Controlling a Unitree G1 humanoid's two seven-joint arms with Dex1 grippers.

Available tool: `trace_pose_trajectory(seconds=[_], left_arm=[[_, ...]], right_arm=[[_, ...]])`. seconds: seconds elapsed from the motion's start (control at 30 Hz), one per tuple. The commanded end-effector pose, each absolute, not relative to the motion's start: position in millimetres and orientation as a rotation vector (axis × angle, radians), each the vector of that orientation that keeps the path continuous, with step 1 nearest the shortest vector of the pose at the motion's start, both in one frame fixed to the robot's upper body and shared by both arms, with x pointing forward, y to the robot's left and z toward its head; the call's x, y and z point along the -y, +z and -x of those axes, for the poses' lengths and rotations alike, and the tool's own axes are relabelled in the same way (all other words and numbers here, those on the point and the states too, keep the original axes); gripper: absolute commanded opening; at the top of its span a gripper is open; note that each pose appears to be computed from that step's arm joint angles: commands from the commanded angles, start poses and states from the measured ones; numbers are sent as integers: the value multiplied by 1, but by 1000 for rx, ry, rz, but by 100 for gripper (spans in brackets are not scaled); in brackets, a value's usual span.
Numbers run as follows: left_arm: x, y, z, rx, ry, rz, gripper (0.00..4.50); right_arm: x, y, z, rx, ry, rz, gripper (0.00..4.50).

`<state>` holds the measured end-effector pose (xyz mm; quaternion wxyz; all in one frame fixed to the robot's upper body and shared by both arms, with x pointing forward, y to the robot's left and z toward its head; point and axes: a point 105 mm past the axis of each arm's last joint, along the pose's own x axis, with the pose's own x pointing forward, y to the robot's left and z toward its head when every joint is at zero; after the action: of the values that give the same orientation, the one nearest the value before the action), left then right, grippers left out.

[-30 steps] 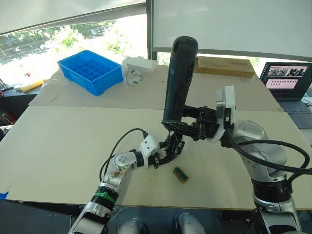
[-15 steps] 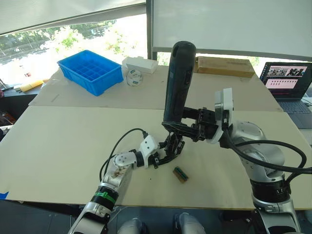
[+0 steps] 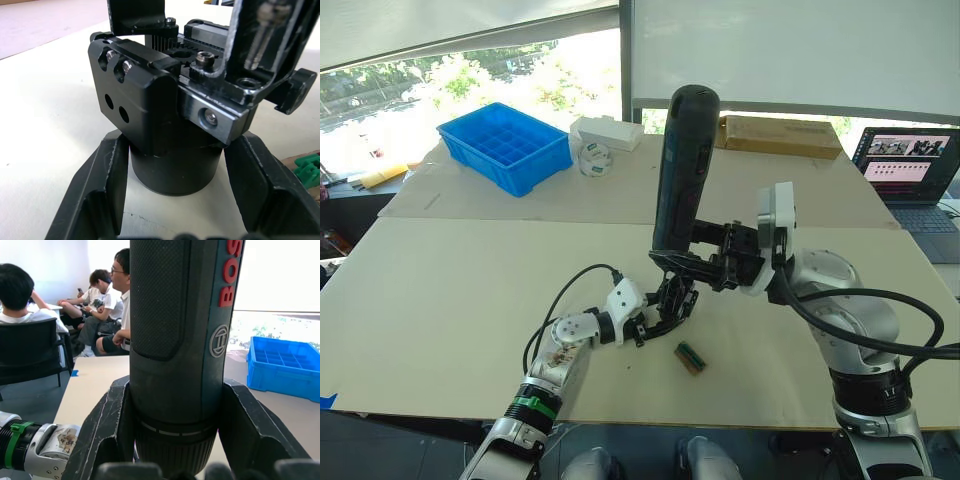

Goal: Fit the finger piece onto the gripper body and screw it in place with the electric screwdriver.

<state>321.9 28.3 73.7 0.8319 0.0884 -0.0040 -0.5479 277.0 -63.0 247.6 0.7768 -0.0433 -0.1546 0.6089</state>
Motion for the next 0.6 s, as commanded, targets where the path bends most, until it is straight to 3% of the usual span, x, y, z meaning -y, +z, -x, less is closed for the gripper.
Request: trace_pose_trajectory(seconds=[0.03,0.6], left_arm=[[-29,53,-313,-82,-1184,-189,227],[-29,52,-313,-90,-1186,-188,227]], right_arm=[[63,260,-269,422,1327,111,191],[64,263,-267,435,1330,118,191]])
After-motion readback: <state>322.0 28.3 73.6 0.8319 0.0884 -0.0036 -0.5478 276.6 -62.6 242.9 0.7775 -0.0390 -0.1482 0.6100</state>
